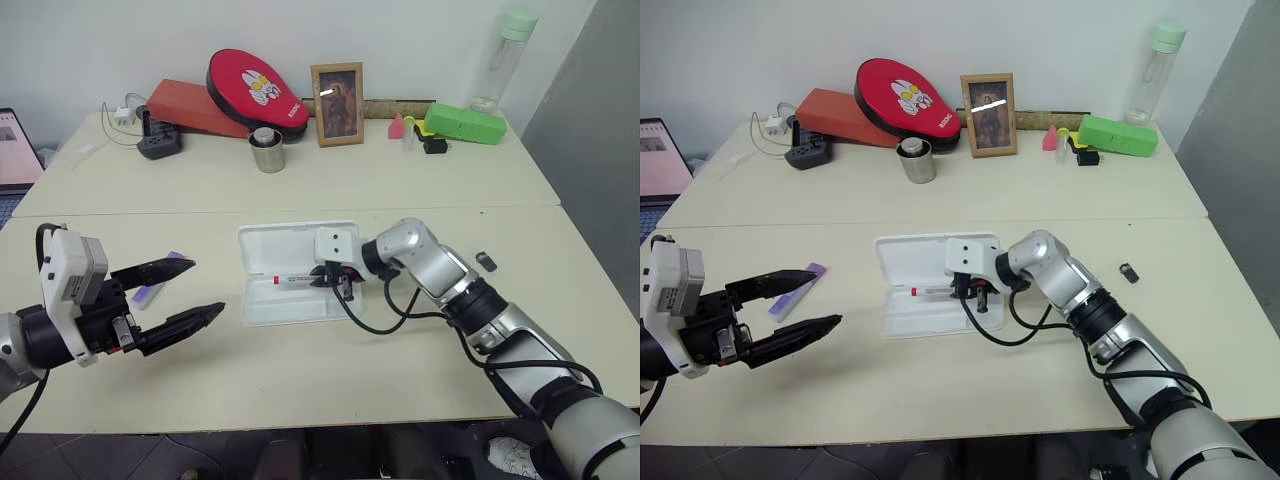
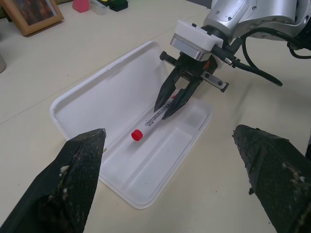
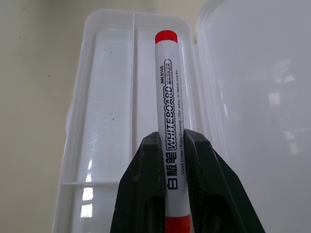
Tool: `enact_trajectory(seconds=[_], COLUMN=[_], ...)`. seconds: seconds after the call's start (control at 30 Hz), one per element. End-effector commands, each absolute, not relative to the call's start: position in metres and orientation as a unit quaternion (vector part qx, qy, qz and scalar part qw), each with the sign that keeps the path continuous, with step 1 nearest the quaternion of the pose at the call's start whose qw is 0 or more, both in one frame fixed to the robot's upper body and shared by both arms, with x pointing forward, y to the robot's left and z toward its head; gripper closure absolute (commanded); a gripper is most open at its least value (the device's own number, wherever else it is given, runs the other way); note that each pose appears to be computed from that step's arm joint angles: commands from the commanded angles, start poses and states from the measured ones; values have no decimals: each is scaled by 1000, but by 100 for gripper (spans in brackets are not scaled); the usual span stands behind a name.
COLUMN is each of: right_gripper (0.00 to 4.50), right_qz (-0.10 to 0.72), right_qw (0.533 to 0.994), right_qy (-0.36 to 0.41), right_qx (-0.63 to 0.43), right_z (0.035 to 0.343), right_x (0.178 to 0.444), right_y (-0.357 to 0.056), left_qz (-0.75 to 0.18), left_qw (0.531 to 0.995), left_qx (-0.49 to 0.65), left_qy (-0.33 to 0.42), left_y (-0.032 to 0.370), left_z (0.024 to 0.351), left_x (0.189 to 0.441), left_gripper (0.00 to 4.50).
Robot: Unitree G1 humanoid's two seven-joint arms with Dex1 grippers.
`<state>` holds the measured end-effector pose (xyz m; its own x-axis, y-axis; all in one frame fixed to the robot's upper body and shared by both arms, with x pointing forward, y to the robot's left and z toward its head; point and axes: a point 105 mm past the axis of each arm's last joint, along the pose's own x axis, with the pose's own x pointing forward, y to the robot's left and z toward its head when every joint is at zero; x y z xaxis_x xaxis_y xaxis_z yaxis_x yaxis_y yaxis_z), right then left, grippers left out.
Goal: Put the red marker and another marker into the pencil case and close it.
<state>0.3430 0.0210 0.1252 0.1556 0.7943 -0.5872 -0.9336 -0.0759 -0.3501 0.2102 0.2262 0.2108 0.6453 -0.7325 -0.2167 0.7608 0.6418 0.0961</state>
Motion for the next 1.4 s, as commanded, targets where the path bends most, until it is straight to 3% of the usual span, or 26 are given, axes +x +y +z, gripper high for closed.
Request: enact_trajectory(seconds=[0.03,0.37,0.53,0.7,0.83,1.2,1.4], right_gripper=[330,115,2,2,2,2,2], right_qz=[645,678,718,719,690,652,643], right_qw=[674,669,665,674,704,740,748], right_qy=[62,40,-16,-45,-71,-57,-57], right_qx=[-354,-302,-204,-165,-152,-155,-157], right_z=[148,170,221,250,274,267,267], right_x=[344,326,292,278,277,280,279], right_y=[27,27,11,-3,-19,-27,-31], left_qz=[-420,-395,-256,-179,-112,-118,-125], left_qw=[899,912,958,975,983,972,957], left_qx=[101,90,89,80,55,42,54], left_qy=[65,59,92,103,134,199,255], left_y=[221,228,278,310,342,346,348], left_z=[219,217,197,187,160,113,88], left_x=[209,219,254,273,293,324,327], left_gripper=[0,0,0,0,0,0,0])
